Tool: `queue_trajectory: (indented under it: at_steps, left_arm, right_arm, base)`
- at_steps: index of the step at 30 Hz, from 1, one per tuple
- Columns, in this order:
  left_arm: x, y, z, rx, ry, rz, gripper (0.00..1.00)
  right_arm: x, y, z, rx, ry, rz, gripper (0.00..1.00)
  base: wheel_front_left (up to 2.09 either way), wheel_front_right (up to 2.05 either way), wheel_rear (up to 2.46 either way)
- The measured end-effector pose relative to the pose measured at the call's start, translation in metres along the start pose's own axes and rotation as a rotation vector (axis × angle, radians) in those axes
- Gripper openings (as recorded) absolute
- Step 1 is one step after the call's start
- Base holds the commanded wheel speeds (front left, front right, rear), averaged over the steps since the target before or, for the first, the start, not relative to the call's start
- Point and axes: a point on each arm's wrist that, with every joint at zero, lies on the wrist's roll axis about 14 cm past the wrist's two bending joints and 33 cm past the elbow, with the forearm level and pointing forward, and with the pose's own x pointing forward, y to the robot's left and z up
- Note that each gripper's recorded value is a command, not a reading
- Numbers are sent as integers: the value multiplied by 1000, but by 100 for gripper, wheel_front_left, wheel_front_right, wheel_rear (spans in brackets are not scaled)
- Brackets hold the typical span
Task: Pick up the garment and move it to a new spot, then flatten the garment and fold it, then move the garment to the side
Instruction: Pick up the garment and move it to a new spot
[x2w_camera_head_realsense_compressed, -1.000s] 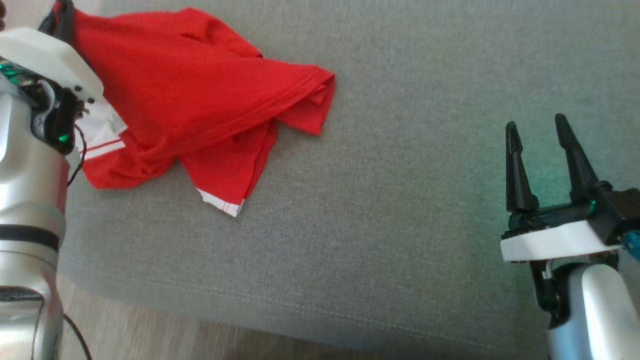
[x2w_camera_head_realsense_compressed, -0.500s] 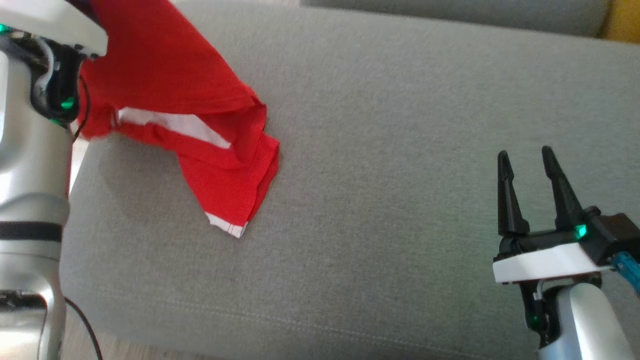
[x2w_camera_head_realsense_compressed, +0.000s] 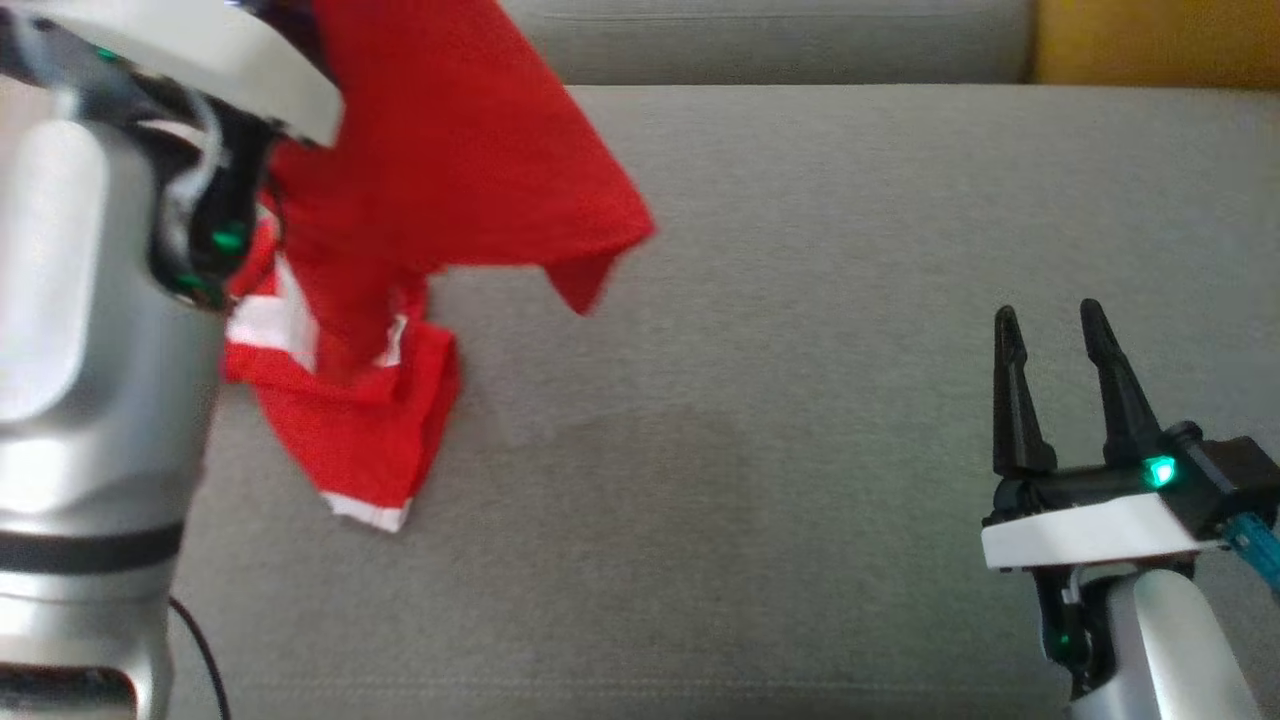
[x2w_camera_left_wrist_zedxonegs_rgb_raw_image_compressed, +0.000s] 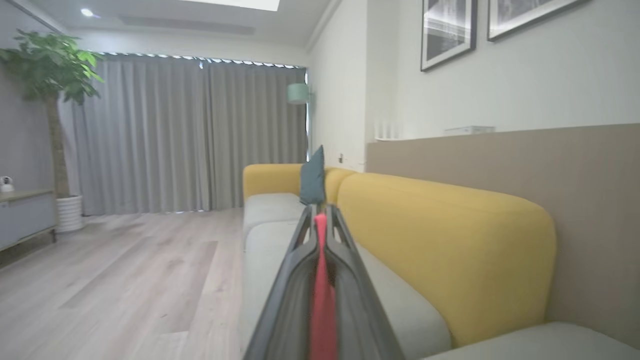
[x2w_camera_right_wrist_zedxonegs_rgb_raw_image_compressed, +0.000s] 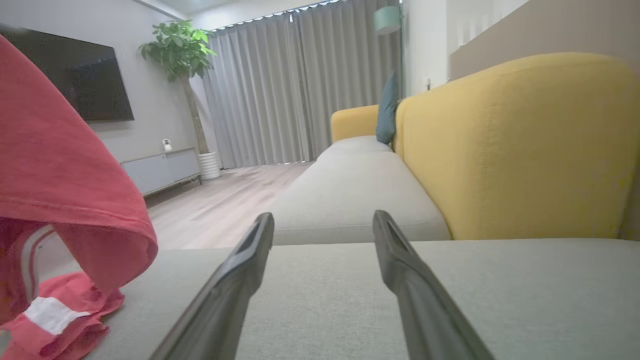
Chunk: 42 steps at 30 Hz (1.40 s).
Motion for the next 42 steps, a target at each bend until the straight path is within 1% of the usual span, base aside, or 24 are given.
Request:
queue_trajectory:
  at_steps: [3, 4, 8, 13, 15, 16, 17, 20, 23, 26, 29, 31, 35, 38, 39, 42]
  left_arm:
    - [6, -38, -15, -18, 51, -94, 0]
    - [8, -65, -31, -35, 93, -153, 0]
    - [10, -119, -69, -81, 183, -274, 0]
    - [9, -194, -109, -176, 252, -408, 0]
    - [9, -221, -121, -210, 269, -439, 0]
    - [9, -233, -127, -224, 273, -452, 11]
    - [10, -244, -131, -242, 274, -460, 100]
    - [21, -272, -134, -273, 263, -489, 100]
    - [38, -289, -126, -287, 208, -504, 100]
    - [46, -294, -124, -314, 182, -504, 100]
    - [45, -282, -135, -317, 198, -469, 100]
    - [46, -264, -137, -315, 189, -427, 100]
    - [39, -219, -139, -273, 180, -335, 100]
    - [21, -184, -145, -235, 194, -272, 100]
    - [21, -184, -145, -235, 194, -272, 100]
    - [-5, -145, -152, -191, 221, -199, 100]
  right_arm:
    - [-8, -14, 7, -11, -18, -44, 100]
    - [-14, -24, 13, -12, -36, -76, 100]
    - [-23, -46, 28, -20, -74, -141, 100]
    - [-40, -69, 43, -36, -111, -218, 100]
    - [-50, -79, 44, -48, -110, -256, 100]
    - [-55, -83, 45, -50, -110, -273, 100]
    - [-60, -88, 46, -52, -110, -292, 100]
    - [-73, -102, 51, -66, -114, -345, 100]
    - [-85, -113, 53, -82, -112, -390, 100]
    - [-91, -121, 52, -91, -103, -419, 100]
    - [-87, -120, 49, -85, -101, -412, 100]
    - [-81, -117, 48, -78, -101, -396, 100]
    - [-66, -103, 44, -68, -104, -340, 100]
    - [-55, -88, 36, -59, -91, -286, 100]
    - [-55, -88, 36, -59, -91, -286, 100]
    - [-41, -72, 31, -53, -81, -228, 100]
  base:
    - [0, 0, 0]
    - [0, 0, 0]
    - [0, 0, 0]
    - [0, 0, 0]
    - [0, 0, 0]
    - [0, 0, 0]
    - [0, 0, 0]
    - [0, 0, 0]
    - [0, 0, 0]
    - [0, 0, 0]
    - [0, 0, 0]
    - [0, 0, 0]
    - [0, 0, 0]
    - [0, 0, 0]
    - [0, 0, 0]
    - [0, 0, 0]
